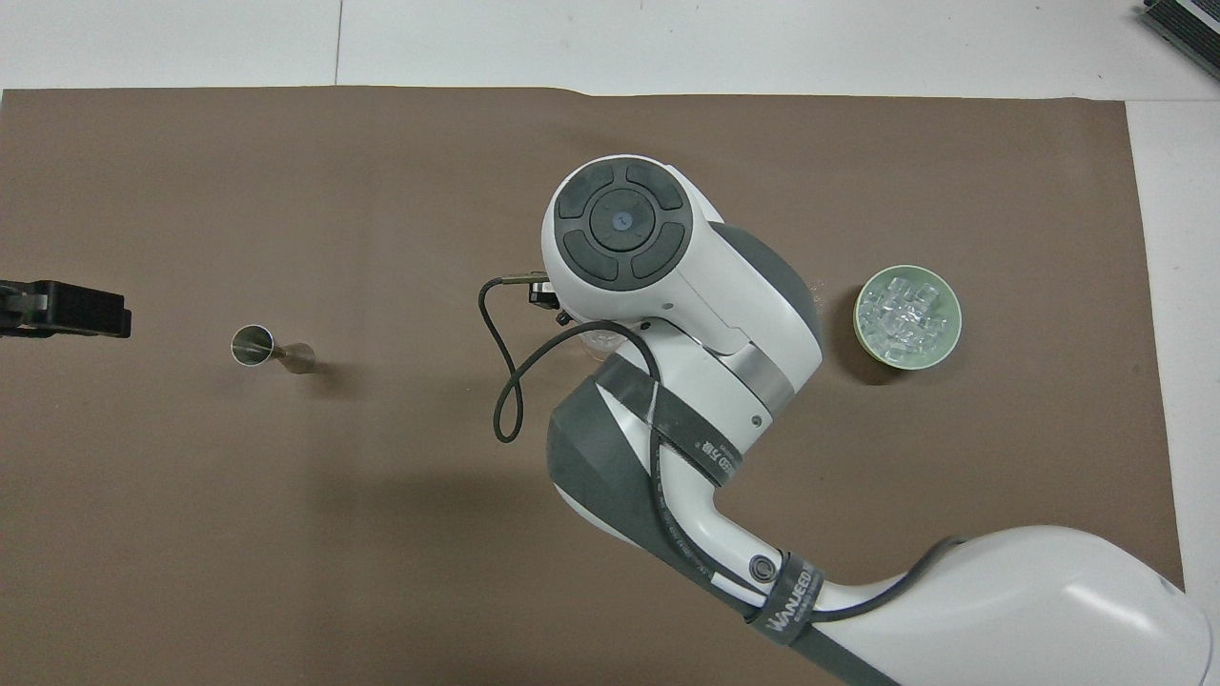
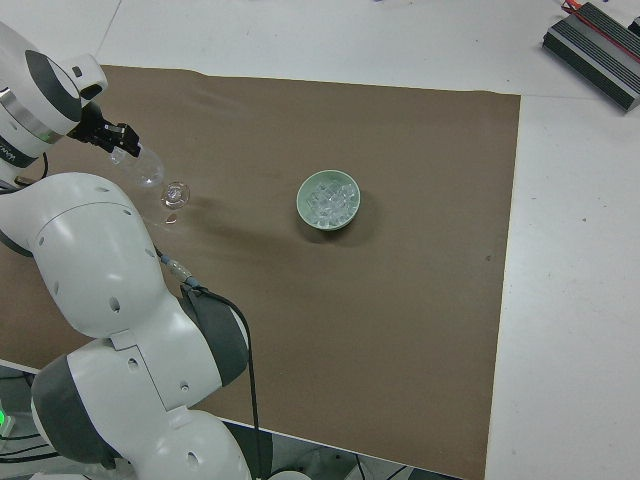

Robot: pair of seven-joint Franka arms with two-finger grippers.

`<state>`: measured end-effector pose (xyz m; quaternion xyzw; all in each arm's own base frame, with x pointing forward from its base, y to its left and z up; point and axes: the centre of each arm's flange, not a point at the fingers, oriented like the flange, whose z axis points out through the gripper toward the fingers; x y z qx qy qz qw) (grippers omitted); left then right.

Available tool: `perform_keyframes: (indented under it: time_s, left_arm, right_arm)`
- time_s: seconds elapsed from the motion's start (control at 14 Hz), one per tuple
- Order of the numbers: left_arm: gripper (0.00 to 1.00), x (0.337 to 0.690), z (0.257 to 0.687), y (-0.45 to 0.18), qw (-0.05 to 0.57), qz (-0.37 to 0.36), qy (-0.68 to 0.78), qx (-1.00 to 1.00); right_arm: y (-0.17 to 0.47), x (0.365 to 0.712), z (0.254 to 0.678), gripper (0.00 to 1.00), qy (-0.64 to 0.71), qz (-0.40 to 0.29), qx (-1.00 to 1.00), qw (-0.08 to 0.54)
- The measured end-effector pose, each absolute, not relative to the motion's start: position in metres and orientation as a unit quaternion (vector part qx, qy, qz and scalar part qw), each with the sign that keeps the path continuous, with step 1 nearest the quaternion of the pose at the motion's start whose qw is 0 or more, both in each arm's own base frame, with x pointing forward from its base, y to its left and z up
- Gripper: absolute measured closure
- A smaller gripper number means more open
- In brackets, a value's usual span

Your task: Pour wine and add ice with both arms

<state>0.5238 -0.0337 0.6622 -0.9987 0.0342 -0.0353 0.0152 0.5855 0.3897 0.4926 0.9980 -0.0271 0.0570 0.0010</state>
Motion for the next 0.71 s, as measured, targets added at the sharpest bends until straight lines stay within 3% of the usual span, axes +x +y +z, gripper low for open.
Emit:
perform_keyframes:
  time_s: [0.5, 0.57, 0.71]
  left_arm:
    - [0.00, 0.524, 0.668, -0.032, 0.015, -0.041, 0.033, -0.998]
    - [0.00, 0.524, 0.667, -0.032, 0.015, -0.040, 0.033, -0.999]
    - [0.00, 0.526, 0.665, -0.032, 0.015, -0.039, 0.034, -0.999]
  right_arm:
    - [0.385, 0.589, 0.496, 0.35, -0.029, 0.066, 0.997, 0.006]
    - [0.383, 0.589, 0.500, 0.31, -0.031, 0.069, 0.997, 0.006]
    - [0.378, 0.589, 0.514, 0.10, -0.036, 0.081, 0.996, 0.005]
